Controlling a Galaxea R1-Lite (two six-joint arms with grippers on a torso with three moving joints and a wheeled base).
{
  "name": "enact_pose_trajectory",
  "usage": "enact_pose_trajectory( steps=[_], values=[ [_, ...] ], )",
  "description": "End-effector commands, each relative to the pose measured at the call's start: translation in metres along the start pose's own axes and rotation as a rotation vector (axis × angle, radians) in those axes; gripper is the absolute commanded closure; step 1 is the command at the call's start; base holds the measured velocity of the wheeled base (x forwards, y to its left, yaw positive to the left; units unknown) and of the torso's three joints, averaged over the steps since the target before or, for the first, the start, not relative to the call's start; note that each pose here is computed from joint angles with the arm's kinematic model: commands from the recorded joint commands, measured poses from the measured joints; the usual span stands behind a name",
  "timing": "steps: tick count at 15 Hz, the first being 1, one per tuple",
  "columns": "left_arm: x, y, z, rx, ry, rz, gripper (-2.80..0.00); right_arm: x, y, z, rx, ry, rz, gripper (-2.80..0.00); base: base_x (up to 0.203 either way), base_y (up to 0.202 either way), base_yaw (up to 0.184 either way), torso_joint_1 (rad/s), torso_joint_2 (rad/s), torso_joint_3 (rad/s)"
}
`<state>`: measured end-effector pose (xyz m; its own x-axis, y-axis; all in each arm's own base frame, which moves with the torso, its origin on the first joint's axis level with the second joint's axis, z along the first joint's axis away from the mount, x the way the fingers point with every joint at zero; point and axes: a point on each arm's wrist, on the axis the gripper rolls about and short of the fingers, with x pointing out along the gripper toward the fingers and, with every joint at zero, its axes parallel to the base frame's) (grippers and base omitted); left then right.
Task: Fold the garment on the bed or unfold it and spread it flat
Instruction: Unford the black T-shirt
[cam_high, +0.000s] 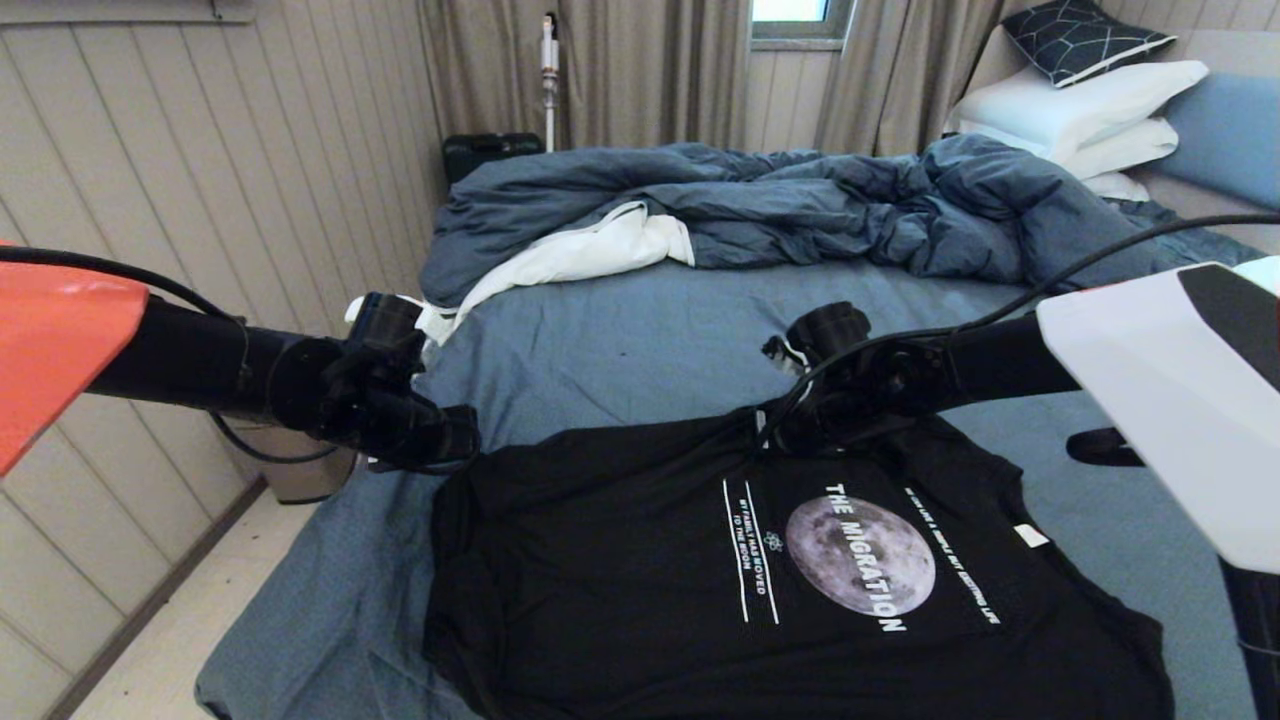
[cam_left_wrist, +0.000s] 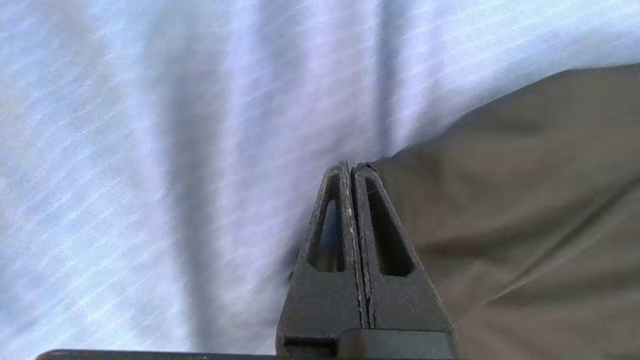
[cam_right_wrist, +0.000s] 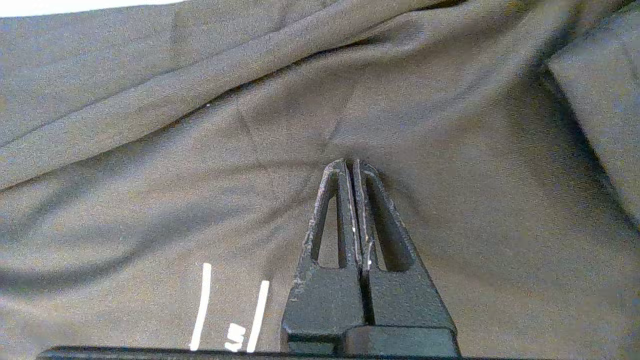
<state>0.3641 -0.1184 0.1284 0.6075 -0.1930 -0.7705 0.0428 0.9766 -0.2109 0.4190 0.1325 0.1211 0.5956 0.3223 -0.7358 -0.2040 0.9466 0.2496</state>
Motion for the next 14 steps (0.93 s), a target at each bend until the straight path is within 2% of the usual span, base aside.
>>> enact_pose_trajectory(
  steps=[1,5,7,9,10,11,14],
  values=[
    [0.009,0.0,0.003,-0.009,0.006,-0.002,0.0,0.001,0.0,-0.001,0.0,0.006,-0.001,0.0,0.0,0.0,0.0,0.0,0.0,0.0],
    [-0.017,-0.011,-0.006,0.02,-0.001,-0.033,0.0,0.001,0.0,-0.001,-0.004,0.006,0.0,0.0,0.0,0.0,0.0,0.0,0.0,0.0],
    [-0.043,-0.037,-0.017,0.083,-0.019,-0.094,0.0,0.001,0.0,-0.001,-0.004,0.006,0.0,0.0,0.0,0.0,0.0,0.0,0.0,0.0],
    [-0.061,-0.054,-0.034,0.157,-0.008,-0.128,0.0,0.002,0.0,-0.002,-0.003,0.009,0.0,0.0,0.0,0.0,0.0,0.0,0.0,0.0],
    [-0.062,-0.058,-0.044,0.221,0.011,-0.124,-2.8,0.002,0.0,-0.002,-0.003,0.01,-0.001,0.0,0.0,0.0,0.0,0.0,0.0,0.0],
    [-0.061,-0.059,-0.051,0.258,0.02,-0.097,-2.8,0.002,0.0,-0.002,-0.003,0.01,-0.001,0.0,0.0,0.0,0.0,0.0,0.0,0.0],
    [-0.055,-0.057,-0.054,0.296,-0.017,0.026,-2.8,0.002,0.0,-0.002,-0.003,0.01,-0.001,0.0,0.0,0.0,0.0,0.0,0.0,0.0]
  ],
)
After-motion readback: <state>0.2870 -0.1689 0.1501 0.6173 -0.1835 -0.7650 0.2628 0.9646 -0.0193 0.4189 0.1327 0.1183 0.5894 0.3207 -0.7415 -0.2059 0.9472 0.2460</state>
